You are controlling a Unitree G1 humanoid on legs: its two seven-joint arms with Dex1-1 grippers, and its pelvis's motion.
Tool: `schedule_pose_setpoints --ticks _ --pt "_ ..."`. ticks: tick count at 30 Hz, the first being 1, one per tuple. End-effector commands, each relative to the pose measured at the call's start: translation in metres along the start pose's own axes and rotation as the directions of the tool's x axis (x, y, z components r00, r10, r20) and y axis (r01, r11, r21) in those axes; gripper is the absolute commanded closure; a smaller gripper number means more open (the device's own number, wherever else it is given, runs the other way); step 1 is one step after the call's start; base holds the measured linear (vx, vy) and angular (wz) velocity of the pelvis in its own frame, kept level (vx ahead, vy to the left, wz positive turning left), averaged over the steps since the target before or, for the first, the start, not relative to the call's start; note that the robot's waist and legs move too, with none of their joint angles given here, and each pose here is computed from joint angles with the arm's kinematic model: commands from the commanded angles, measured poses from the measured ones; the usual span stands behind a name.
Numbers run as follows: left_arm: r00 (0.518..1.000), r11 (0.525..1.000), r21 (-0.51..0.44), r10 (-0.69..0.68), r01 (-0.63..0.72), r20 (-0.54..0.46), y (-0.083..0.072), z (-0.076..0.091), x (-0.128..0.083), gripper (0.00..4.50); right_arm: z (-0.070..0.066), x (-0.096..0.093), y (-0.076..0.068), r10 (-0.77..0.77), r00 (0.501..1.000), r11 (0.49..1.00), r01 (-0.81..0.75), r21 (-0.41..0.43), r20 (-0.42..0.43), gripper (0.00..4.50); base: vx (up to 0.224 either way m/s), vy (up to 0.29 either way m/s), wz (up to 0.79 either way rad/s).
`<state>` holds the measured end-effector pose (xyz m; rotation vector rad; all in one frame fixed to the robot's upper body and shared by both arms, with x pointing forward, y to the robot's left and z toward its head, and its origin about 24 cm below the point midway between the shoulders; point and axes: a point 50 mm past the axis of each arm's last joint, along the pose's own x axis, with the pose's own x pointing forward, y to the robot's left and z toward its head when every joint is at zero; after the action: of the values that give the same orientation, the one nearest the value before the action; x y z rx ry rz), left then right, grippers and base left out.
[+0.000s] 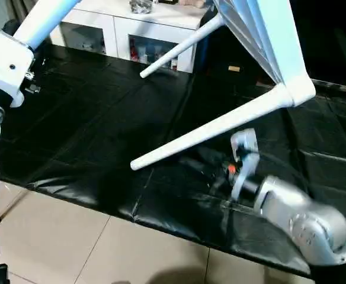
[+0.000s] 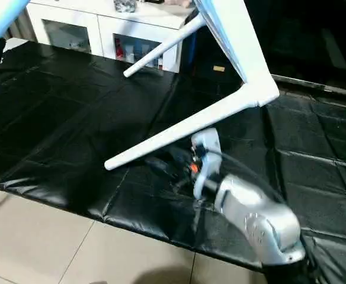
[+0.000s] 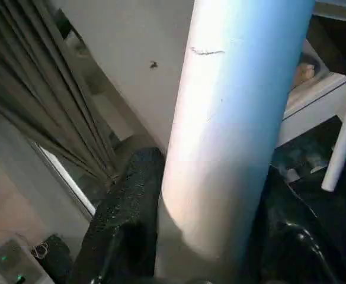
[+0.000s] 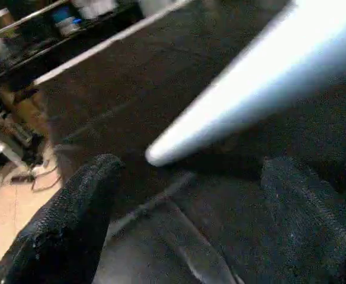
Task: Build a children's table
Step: Flip table
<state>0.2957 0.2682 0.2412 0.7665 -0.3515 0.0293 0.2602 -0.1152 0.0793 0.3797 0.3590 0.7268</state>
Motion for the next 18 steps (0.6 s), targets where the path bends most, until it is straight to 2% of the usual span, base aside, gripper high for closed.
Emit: schedule_pose_setpoints --ticks 1,4,7,8,11,13,15,18 --pt "0.991 0.991 -0.11 -0.092 0.082 -0.093 -0.023 -0.023 -0.004 2.84 -0.001 0.0 -0.017 -0.123 0.992 0.992 0.122 0.039 0.025 0.49 0.0 0.0 0.0" --pt "0.991 0.99 -0.111 -0.094 0.084 -0.092 -0.024 -0.023 -0.004 2.84 0.0 0.003 -0.027 -0.188 0.98 0.98 0.183 0.079 0.061 0.49 0.0 0.0 0.0" --pt "0.991 0.99 -0.112 -0.096 0.086 -0.091 -0.024 -0.023 -0.003 2.84 0.008 0.011 -0.031 -0.175 0.969 0.978 0.152 0.14 0.171 0.49 0.0 0.0 0.0" --pt "0.991 0.99 -0.113 -0.098 0.087 -0.091 -0.024 -0.023 -0.003 2.84 0.013 0.016 -0.03 -0.14 0.958 0.98 0.098 0.172 0.25 0.49 0.0 0.0 0.0" --pt "0.991 0.99 -0.114 -0.098 0.087 -0.091 -0.025 -0.023 -0.003 2.84 0.016 0.02 -0.03 -0.12 0.952 0.98 0.069 0.185 0.283 0.49 0.0 0.0 0.0" --pt "0.991 0.989 -0.117 -0.099 0.088 -0.09 -0.025 -0.023 -0.003 2.84 0.021 0.03 -0.028 -0.068 0.93 0.978 -0.008 0.206 0.361 0.49 0.0 0.0 0.0" --pt "0.991 0.989 -0.119 -0.101 0.09 -0.089 -0.026 -0.023 -0.003 2.84 0.025 0.036 -0.027 -0.059 0.913 0.972 -0.039 0.231 0.403 0.49 0.0 0.0 0.0" --pt "0.99 0.987 -0.126 -0.106 0.095 -0.089 -0.028 -0.024 -0.003 2.84 0.035 0.048 -0.019 0.025 0.873 0.961 -0.154 0.228 0.487 0.49 0.0 0.0 0.0"
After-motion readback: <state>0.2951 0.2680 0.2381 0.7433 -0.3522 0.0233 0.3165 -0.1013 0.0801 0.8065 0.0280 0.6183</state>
